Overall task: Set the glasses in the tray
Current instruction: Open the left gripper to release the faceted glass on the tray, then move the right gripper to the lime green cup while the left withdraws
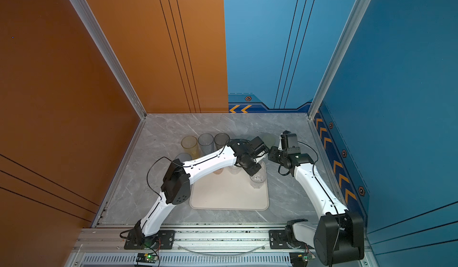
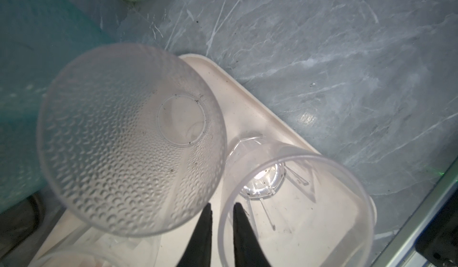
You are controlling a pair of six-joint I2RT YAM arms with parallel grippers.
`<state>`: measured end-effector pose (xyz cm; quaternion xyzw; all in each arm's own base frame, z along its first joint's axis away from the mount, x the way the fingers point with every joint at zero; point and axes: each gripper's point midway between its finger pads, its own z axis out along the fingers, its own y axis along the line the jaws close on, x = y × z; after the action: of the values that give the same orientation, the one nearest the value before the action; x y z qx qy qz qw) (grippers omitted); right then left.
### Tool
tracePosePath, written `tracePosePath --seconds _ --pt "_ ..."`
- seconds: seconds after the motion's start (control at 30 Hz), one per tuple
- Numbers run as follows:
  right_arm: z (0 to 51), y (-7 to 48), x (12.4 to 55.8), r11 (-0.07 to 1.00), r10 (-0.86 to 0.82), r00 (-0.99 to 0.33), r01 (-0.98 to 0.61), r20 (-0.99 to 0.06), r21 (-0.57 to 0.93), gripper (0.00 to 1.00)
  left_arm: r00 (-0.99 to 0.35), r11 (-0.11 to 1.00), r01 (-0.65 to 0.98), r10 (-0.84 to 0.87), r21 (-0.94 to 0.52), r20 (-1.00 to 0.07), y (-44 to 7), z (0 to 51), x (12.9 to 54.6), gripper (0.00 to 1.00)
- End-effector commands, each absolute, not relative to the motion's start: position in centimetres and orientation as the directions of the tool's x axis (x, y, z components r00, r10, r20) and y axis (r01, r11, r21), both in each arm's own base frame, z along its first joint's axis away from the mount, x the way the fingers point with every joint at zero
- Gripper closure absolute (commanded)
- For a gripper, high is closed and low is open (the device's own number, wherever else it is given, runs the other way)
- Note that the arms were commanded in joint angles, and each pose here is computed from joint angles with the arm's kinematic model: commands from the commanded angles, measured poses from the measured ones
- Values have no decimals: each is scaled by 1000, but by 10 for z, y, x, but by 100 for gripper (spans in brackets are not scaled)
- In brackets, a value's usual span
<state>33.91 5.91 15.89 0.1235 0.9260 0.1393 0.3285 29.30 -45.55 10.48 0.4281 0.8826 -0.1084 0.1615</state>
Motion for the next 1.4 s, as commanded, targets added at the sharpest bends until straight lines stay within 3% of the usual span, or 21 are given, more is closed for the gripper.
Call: tracePosePath --seconds 0.0,0.6,1.03,1.2,1.37 --pt "162 62 343 927 321 -752 125 -576 354 55 -568 602 798 728 -40 -385 -456 110 295 80" --pt "166 60 341 927 325 -745 128 -583 352 55 -539 579 814 727 -42 -426 -457 136 287 73" --pt "170 59 341 928 327 -740 133 -588 349 54 -492 552 833 711 -36 -502 -456 172 278 75" --pt "171 55 341 933 320 -741 139 -590 331 54 -441 556 831 681 21 -585 -446 201 274 78" --pt "178 51 346 939 311 -739 141 -598 315 54 -414 649 756 575 86 -706 -413 239 290 78"
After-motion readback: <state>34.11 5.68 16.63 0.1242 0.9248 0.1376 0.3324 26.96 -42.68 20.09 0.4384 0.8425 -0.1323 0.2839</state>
